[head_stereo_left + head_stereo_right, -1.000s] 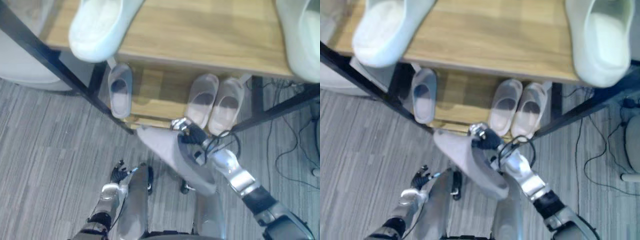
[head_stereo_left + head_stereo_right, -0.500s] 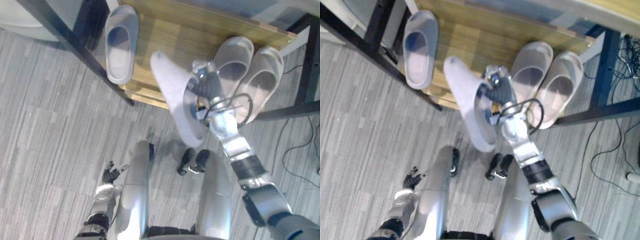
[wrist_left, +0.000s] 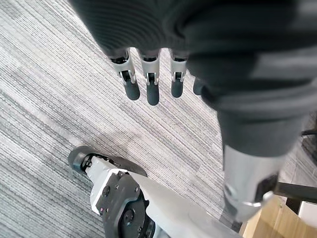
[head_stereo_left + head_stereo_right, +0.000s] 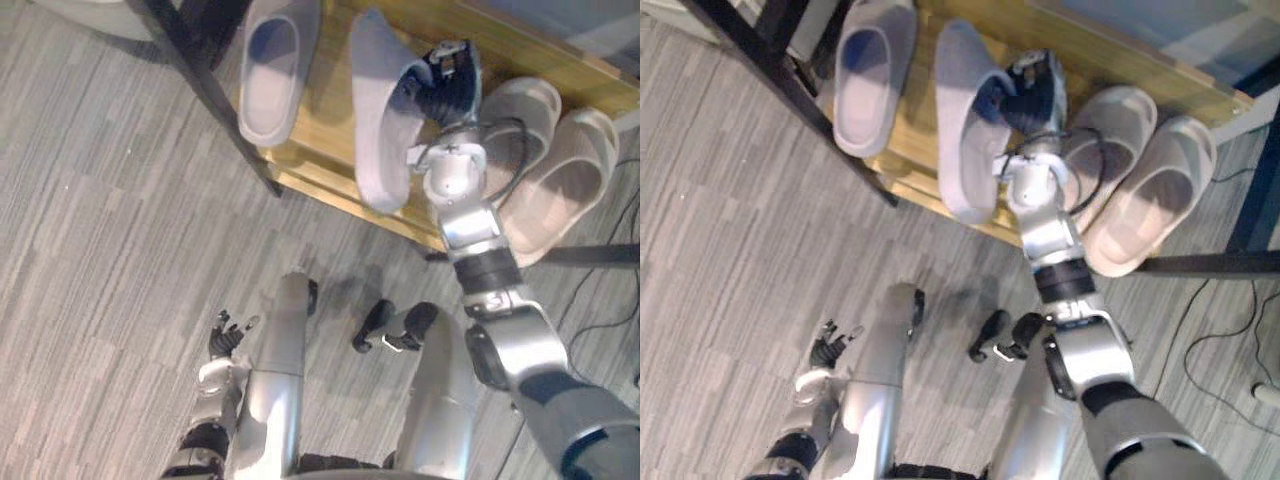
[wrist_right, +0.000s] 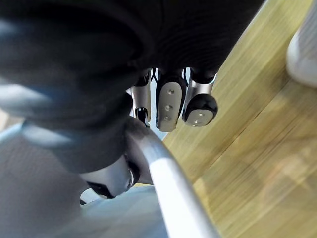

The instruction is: Organize the slippers on the shoe rack

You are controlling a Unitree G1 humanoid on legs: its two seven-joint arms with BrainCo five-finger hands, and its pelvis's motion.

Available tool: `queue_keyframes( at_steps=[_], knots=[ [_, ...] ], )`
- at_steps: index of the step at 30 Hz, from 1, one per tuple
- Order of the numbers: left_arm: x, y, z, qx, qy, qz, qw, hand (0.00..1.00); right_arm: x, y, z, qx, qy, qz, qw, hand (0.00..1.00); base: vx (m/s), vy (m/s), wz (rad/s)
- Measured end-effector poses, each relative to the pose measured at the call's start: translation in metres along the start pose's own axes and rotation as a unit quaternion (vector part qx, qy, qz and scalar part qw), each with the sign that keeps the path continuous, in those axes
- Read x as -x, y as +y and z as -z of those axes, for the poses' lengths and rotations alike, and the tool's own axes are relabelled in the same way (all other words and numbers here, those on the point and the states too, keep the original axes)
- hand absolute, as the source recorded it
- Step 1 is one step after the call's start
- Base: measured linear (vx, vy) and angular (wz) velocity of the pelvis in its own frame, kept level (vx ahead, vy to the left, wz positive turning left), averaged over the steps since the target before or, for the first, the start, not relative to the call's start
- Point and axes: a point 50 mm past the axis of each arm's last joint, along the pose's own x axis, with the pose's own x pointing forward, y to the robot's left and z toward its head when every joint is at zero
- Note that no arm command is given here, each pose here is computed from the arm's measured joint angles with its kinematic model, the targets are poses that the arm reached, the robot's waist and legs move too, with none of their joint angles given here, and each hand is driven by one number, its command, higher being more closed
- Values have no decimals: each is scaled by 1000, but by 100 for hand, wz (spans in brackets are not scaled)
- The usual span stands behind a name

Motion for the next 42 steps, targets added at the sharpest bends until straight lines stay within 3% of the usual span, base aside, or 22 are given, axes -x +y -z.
queue_keyframes(
  at_steps=[5,6,13,29,36,42],
  knots=[
    [1,-4,1,-3,2,4,1000,0,-7,12,2,7,32,-11,999,100,-14,-8,9],
    [1,-5,1,-6,1,5,1000,0,-8,14,2,9,35,-13,999,0,-14,-2,8],
    [0,-13,-1,-8,1,14,1000,0,-14,15,9,24,74,4,997,0,9,-8,14],
    [-1,-17,-5,4,-3,10,1000,0,-12,21,8,-47,109,14,993,0,1,-3,0],
    [-1,-16,-4,25,1,4,1000,0,3,28,17,-64,113,-9,991,0,-1,1,-4],
    [-1,-14,-3,33,3,-1,999,0,36,41,26,-137,127,-16,982,0,-8,3,-4]
  ],
)
